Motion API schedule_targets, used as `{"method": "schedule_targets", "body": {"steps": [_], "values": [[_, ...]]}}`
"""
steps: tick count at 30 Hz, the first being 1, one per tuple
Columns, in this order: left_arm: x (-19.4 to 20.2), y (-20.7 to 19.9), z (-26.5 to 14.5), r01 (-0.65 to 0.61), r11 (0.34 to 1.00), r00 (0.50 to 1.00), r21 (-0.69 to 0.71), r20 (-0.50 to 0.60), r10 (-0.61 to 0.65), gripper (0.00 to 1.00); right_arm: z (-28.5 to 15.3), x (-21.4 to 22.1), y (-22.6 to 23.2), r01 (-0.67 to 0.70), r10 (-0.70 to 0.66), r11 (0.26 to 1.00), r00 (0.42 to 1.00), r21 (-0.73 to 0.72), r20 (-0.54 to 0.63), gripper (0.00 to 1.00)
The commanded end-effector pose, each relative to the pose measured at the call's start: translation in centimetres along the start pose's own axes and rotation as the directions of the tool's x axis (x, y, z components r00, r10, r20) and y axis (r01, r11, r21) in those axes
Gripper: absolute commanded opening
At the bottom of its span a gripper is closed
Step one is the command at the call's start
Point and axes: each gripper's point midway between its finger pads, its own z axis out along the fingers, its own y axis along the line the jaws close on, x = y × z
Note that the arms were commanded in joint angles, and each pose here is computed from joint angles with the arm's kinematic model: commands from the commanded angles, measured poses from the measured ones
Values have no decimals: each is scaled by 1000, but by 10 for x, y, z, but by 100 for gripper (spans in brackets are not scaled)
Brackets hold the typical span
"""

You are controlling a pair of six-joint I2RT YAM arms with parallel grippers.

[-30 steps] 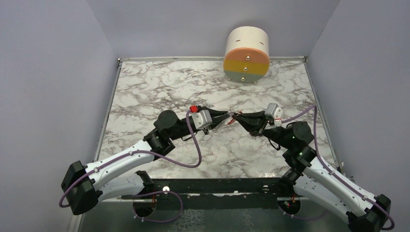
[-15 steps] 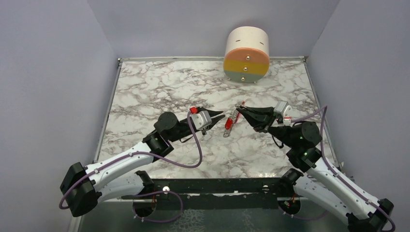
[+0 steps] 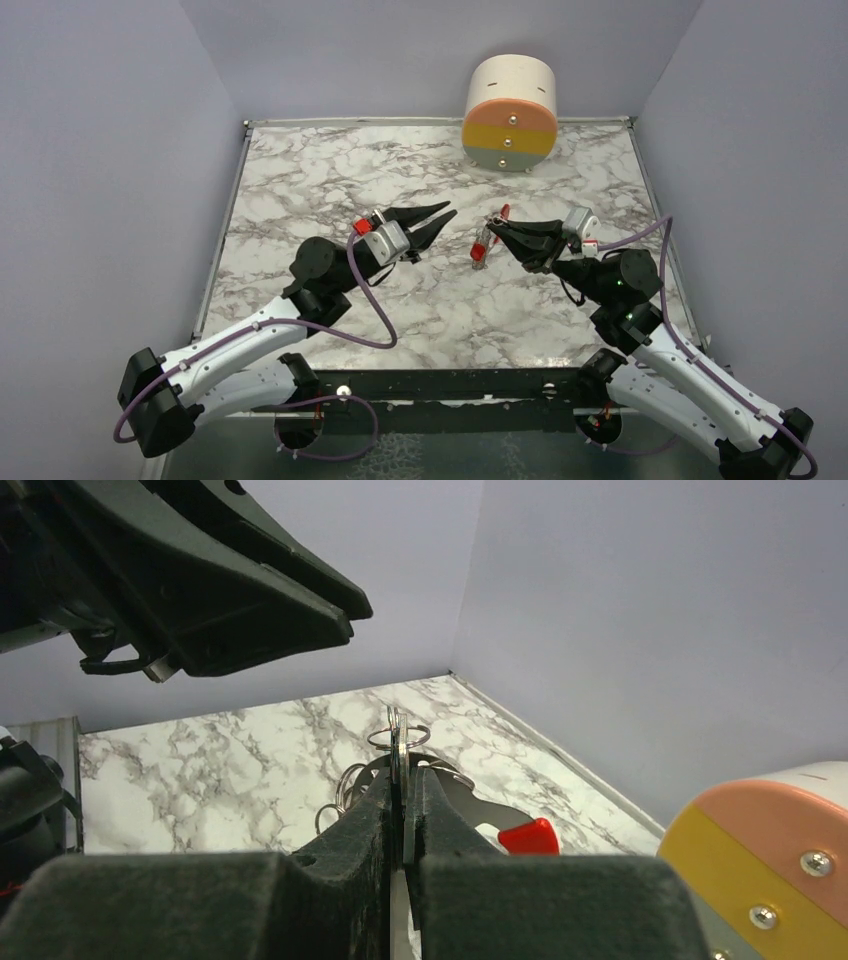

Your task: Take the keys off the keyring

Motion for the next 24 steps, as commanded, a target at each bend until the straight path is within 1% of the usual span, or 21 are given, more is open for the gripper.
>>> {"method": "schedule_targets", "body": {"steps": [1,6,11,18,20,22,24], "values": [[-17,2,7,26,1000,997,-4,76,-26,22,0,-19,-3,11,-11,1000,998,11,55,2],[-6,-8,14,79,996,994,40,66,-81,22,0,-19,-2,10,-11,1000,998,9,57,2],[-4,-18,19,145,986,984,87,90,-153,22,1,-17,-2,9,-9,1000,998,8,55,2],[-16,-29,15,206,968,962,144,149,-227,23,1,-15,-2,9,-9,1000,998,10,56,2],[-19,-35,14,227,957,955,180,153,-255,25,1,-15,-3,8,-9,1000,998,13,56,2],[-17,-41,14,246,946,950,211,140,-279,29,1,-15,-4,8,-9,1000,998,17,57,2],[-9,-43,16,264,941,948,211,120,-294,32,1,-15,-3,7,-8,1000,998,16,61,2]]}}
